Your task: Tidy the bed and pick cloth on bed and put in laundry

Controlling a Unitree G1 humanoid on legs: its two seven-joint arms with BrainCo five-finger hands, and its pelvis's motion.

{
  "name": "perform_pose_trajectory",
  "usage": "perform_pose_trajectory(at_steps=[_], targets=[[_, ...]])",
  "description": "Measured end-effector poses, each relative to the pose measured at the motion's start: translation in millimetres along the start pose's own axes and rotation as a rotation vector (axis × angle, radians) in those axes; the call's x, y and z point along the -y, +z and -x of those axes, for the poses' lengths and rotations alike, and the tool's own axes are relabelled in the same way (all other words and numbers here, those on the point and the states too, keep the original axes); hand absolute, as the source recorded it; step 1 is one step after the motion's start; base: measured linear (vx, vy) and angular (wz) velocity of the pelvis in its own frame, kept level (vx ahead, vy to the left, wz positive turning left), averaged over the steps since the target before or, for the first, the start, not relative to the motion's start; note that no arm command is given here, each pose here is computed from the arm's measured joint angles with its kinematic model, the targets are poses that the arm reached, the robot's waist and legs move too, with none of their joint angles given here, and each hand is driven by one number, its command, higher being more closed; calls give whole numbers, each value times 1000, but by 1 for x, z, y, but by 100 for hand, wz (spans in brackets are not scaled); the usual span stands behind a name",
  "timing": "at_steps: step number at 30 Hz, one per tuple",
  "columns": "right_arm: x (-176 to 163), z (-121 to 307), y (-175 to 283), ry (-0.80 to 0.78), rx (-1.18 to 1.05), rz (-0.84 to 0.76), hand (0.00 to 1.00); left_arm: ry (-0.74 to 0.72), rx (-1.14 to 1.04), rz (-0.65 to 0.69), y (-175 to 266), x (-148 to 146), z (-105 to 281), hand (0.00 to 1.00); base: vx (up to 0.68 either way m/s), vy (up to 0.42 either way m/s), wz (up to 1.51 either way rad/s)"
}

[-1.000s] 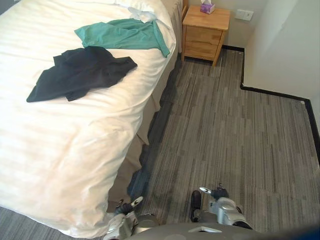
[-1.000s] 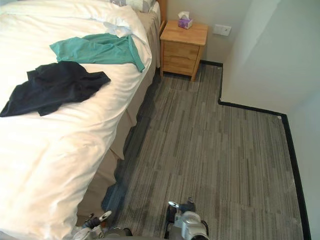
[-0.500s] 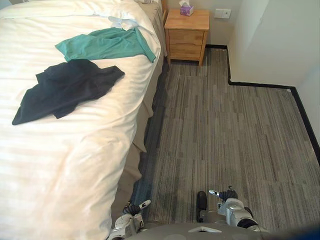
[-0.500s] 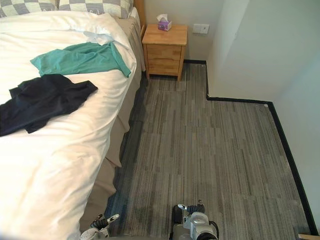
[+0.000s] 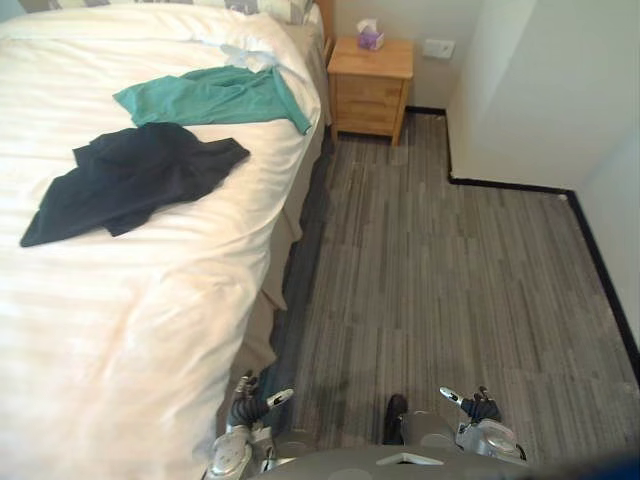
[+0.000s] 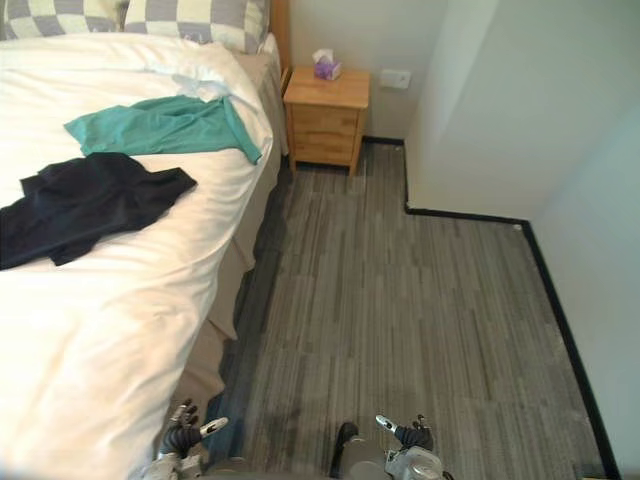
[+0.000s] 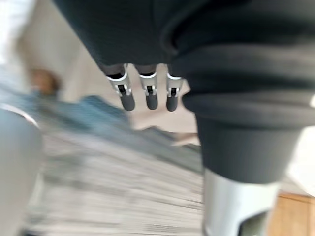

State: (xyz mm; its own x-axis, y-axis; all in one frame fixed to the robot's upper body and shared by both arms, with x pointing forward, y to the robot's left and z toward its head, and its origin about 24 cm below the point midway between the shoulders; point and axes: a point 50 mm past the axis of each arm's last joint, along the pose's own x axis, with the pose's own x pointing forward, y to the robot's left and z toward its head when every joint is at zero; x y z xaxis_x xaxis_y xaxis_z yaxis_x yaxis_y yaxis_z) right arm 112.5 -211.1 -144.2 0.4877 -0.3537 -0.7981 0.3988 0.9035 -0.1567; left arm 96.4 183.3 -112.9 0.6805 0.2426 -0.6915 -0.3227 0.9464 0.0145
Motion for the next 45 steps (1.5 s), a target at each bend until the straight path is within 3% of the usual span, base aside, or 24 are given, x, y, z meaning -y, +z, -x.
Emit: perform_pose_trajectory(at_steps=[3,6,17,21,28,31,34,38,45], targets=[[-7,6,5,13,48,-47,0,7,54,15,9,0,-1,0,174,-177,-48],[-4,4,7,-12,41,-86,0,-3,-24,18,2,16,-16,0,133,-120,-27],[-20,8,-17,0,-54,-150,0,111,-94,8,1,-7,-36,0,373,97,-50],[-6,9,-29,-25,-94,-155,0,92,-153,-45,-10,-7,-36,0,422,158,-29],[8,-3,3,-38,6,-124,0,85,-168,-91,-1,-9,-47,0,531,-86,51],[9,-3,-6,-37,-29,-73,0,106,-155,-74,3,-14,-48,0,561,-320,82],[9,-11,12,-46,-7,-89,0,84,-166,6,0,7,-49,0,601,-429,27],[7,-7,7,-29,-6,-45,0,141,-214,86,-17,-2,-40,0,311,-259,44],[-15,-6,12,45,21,21,0,153,-148,147,-5,-5,-43,0,346,-118,30]])
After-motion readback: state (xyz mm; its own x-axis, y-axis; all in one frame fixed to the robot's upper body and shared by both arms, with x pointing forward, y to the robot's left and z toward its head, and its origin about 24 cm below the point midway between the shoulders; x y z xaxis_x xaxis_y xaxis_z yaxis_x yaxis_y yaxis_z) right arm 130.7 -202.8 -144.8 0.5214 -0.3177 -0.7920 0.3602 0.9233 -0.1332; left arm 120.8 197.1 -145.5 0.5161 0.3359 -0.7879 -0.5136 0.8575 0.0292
